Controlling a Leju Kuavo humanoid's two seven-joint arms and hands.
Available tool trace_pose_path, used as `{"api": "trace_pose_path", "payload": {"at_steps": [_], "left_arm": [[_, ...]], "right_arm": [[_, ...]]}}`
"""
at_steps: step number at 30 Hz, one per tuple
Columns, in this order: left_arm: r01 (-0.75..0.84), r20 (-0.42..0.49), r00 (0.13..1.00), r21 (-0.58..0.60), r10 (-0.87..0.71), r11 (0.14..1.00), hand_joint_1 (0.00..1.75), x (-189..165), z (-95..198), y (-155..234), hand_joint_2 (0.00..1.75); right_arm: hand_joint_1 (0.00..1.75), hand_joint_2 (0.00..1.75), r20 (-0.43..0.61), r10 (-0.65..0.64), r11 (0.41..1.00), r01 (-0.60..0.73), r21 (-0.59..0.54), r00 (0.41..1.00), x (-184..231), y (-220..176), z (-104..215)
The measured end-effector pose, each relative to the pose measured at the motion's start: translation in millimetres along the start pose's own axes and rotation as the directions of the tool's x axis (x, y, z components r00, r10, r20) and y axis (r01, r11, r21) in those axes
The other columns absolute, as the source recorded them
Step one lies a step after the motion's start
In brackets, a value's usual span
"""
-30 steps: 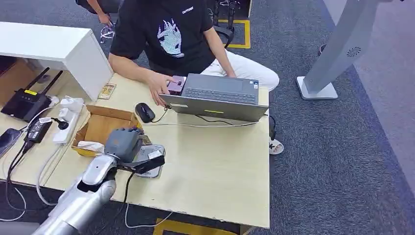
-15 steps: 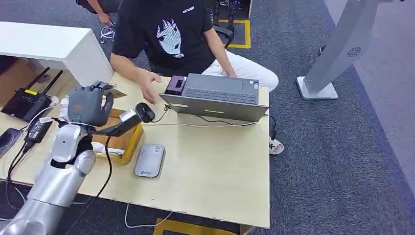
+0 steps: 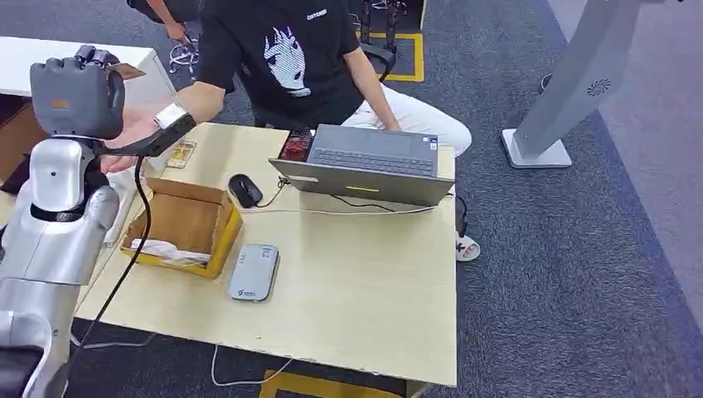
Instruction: Pass the card to the sensor for recognition and then transmit it.
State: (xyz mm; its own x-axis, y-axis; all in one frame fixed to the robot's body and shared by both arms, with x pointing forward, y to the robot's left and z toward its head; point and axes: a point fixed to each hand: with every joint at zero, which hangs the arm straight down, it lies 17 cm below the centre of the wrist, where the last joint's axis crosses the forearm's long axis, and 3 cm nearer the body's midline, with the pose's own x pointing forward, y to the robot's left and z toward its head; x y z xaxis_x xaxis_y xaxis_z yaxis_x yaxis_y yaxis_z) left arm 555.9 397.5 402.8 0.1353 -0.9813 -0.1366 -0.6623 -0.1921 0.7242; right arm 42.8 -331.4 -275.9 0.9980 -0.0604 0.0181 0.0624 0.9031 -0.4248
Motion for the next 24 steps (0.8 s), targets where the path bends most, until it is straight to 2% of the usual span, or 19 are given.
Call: {"api": "trace_pose_path", "payload": {"at_steps": [12,20,21,22,23,24], "left_arm": [[-0.085,-0.011,0.996,0.088,0.086,0.993,1.75,2,8,11,1.75],[-0.079,-0.033,0.996,0.025,0.080,0.997,1.75,0,9,-3,1.75],[-0.077,-0.037,0.996,0.020,0.078,0.997,1.64,0,9,-5,1.75],[-0.078,-0.042,0.996,0.017,0.079,0.997,1.45,-1,10,-7,1.75],[-0.079,-0.045,0.996,0.014,0.079,0.997,0.77,-1,10,-8,1.75],[-0.079,-0.048,0.996,0.011,0.080,0.997,0.00,-2,11,-9,1.75]], "right_arm": [[0.00,1.75,0.013,0.019,1.000,-0.020,0.014,1.000,2,2,0],[0.00,1.75,0.007,0.021,0.999,-0.021,0.030,1.000,0,5,1],[0.00,1.75,0.007,0.021,0.999,-0.021,0.031,1.000,0,5,1],[0.00,1.75,0.006,0.021,0.999,-0.021,0.032,1.000,0,5,1],[0.00,1.75,0.006,0.021,0.999,-0.021,0.032,1.000,0,6,1],[0.00,1.75,0.006,0.021,0.999,-0.022,0.034,1.000,0,6,1]]}}
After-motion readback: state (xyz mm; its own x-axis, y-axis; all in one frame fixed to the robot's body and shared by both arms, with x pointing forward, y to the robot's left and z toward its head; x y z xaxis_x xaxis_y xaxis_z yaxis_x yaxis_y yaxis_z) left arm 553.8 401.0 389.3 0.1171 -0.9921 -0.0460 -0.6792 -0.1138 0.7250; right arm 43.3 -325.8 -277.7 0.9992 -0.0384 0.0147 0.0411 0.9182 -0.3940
